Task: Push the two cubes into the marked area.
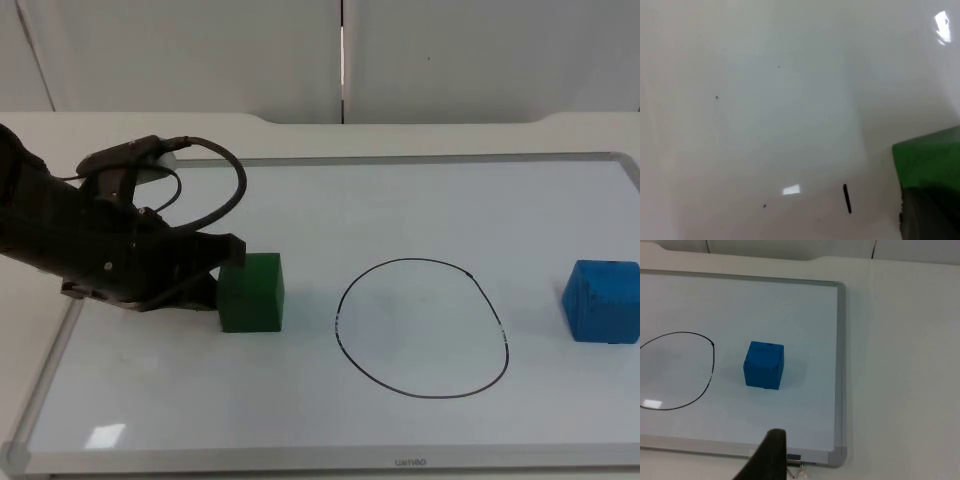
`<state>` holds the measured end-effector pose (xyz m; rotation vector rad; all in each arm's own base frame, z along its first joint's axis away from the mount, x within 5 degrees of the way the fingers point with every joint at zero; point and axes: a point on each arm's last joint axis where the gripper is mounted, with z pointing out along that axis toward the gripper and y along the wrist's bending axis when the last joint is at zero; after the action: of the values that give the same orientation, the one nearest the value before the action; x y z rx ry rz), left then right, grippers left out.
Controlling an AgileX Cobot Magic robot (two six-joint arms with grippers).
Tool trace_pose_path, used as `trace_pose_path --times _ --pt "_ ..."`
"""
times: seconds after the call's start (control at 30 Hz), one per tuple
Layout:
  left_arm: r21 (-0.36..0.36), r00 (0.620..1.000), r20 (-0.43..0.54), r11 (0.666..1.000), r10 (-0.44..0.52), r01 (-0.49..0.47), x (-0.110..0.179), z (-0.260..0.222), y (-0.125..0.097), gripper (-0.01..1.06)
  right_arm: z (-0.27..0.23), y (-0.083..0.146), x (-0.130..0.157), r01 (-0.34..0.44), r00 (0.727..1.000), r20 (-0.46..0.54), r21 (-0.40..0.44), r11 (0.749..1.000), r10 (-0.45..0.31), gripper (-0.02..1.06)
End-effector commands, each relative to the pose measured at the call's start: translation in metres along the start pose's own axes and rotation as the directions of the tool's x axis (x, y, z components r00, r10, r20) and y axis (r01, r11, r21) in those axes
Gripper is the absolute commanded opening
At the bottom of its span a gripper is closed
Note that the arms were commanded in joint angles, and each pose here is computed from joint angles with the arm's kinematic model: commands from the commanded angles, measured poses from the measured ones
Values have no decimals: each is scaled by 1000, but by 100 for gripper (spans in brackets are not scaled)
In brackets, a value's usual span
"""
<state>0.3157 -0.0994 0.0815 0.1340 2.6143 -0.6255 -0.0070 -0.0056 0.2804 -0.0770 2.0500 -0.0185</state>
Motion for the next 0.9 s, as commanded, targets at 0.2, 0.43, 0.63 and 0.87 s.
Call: trace_pose_path --times 0.2,0.43,0.63,0.87 --pt "29 999 -12 999 40 -40 3 5 -13 0 0 0 0 2 1000 5 6 1000 -2 105" --pt "34 998 -28 998 58 -57 7 9 -15 0 0 0 0 2 1000 5 6 1000 -2 105" --pt "35 998 -47 998 51 -50 8 19 -11 0 0 0 0 2 1000 5 6 1000 -2 105" --pt "34 998 -39 998 51 -49 5 19 -12 0 0 0 0 2 1000 5 6 1000 -2 105"
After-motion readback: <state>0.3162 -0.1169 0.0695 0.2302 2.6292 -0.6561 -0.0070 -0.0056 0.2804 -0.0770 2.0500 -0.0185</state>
